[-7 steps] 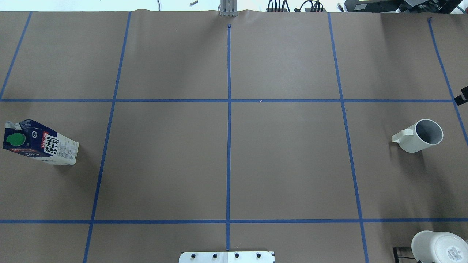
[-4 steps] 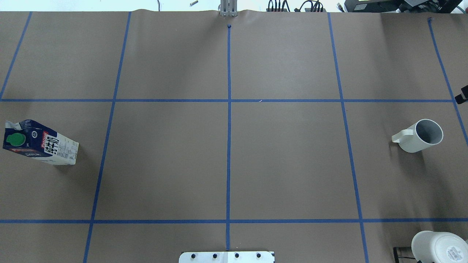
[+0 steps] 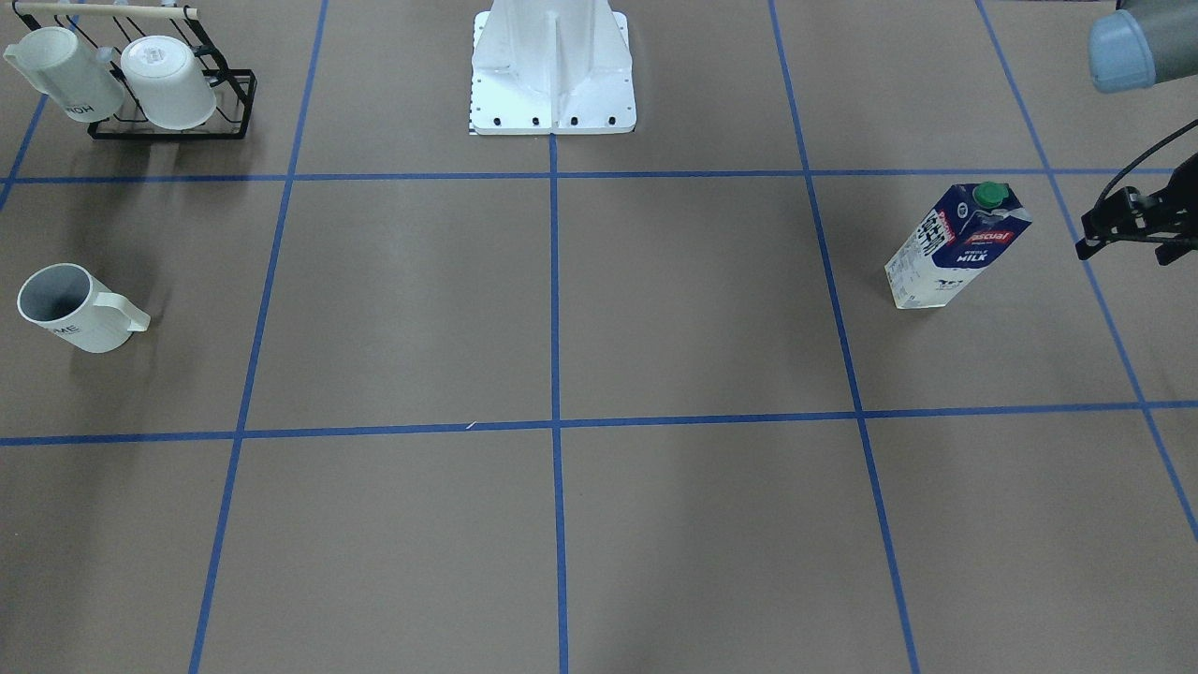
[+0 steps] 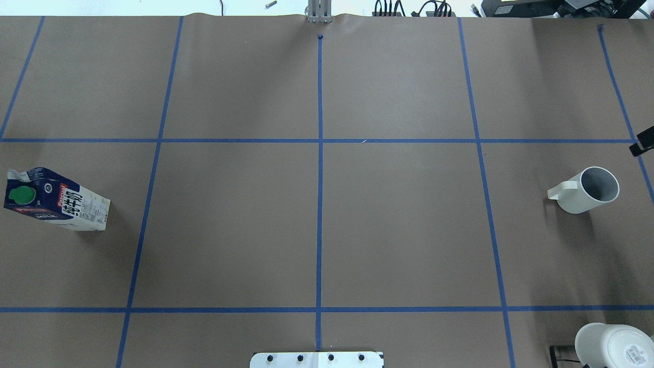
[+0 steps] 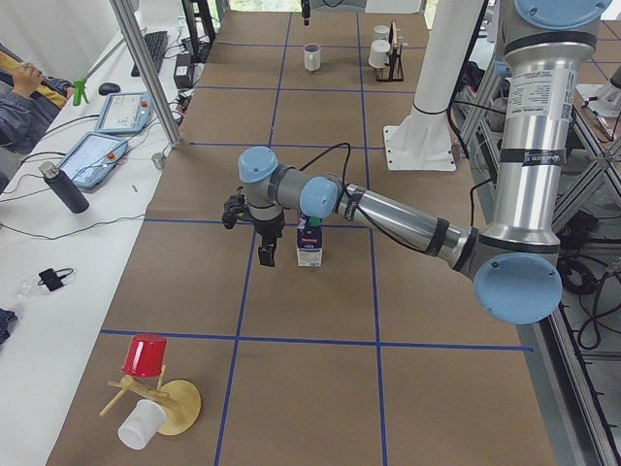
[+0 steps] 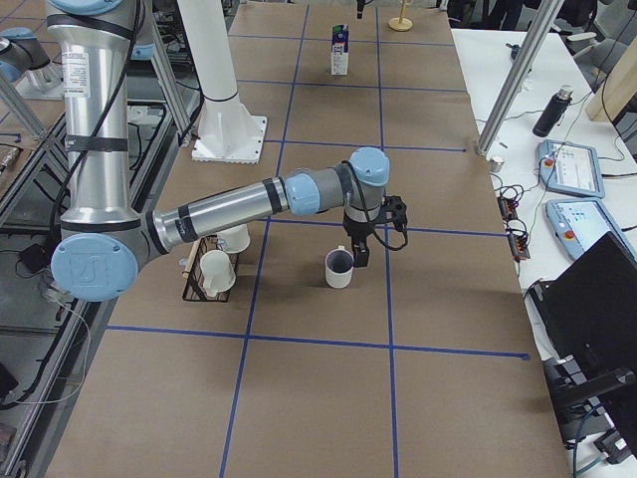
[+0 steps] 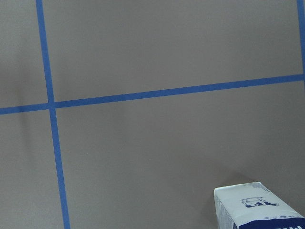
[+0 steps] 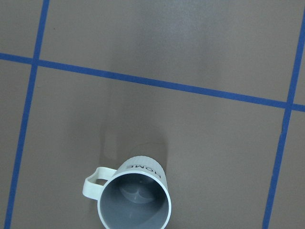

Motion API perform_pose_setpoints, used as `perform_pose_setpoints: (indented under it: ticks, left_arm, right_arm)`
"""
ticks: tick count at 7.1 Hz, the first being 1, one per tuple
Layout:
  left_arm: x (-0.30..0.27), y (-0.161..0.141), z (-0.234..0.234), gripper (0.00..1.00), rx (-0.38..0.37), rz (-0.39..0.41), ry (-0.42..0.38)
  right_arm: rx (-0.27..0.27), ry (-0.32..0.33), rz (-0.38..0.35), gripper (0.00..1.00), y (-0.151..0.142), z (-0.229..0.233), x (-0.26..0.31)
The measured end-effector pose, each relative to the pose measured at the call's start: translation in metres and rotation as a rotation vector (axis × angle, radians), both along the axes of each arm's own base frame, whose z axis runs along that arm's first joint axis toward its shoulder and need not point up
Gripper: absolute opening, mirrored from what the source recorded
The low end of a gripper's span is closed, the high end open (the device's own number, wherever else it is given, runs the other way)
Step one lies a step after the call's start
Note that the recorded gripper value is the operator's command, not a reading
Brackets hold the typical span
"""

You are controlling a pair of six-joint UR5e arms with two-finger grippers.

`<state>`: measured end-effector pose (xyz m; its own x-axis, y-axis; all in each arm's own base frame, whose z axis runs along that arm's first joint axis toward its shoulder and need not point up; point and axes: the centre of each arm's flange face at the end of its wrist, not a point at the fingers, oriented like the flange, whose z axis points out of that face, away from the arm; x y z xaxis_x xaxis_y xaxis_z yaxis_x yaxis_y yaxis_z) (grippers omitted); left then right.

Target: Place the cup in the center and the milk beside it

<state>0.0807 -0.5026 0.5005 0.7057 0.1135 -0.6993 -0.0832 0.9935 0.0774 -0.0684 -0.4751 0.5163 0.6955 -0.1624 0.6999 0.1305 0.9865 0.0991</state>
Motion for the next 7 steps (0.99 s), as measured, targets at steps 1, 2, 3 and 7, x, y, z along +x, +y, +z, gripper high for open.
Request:
perform_pose_setpoints:
  ticks: [1,2,3,7]
  left_arm:
    - [0.0,0.0,0.0,0.98,0.0,0.0,0.0]
    - [0.001,0.0,-0.001,0.98,-0.005,-0.007,0.001]
    - [0.001,0.0,-0.003,0.98,-0.016,-0.022,0.002]
    - [0.002,-0.001,-0.002,0.98,-0.034,-0.04,-0.002]
  right_arm:
    - [-0.025,0.008,-0.018,1.0,0.003,0.013,-0.009]
    - [-0.055,0.016,-0.029,1.0,0.004,0.026,-0.017]
    - [-0.099,0.022,-0.013,1.0,0.003,0.034,-0.023]
    - [-0.315,0.056,0.146,0.97,0.004,0.047,-0.049]
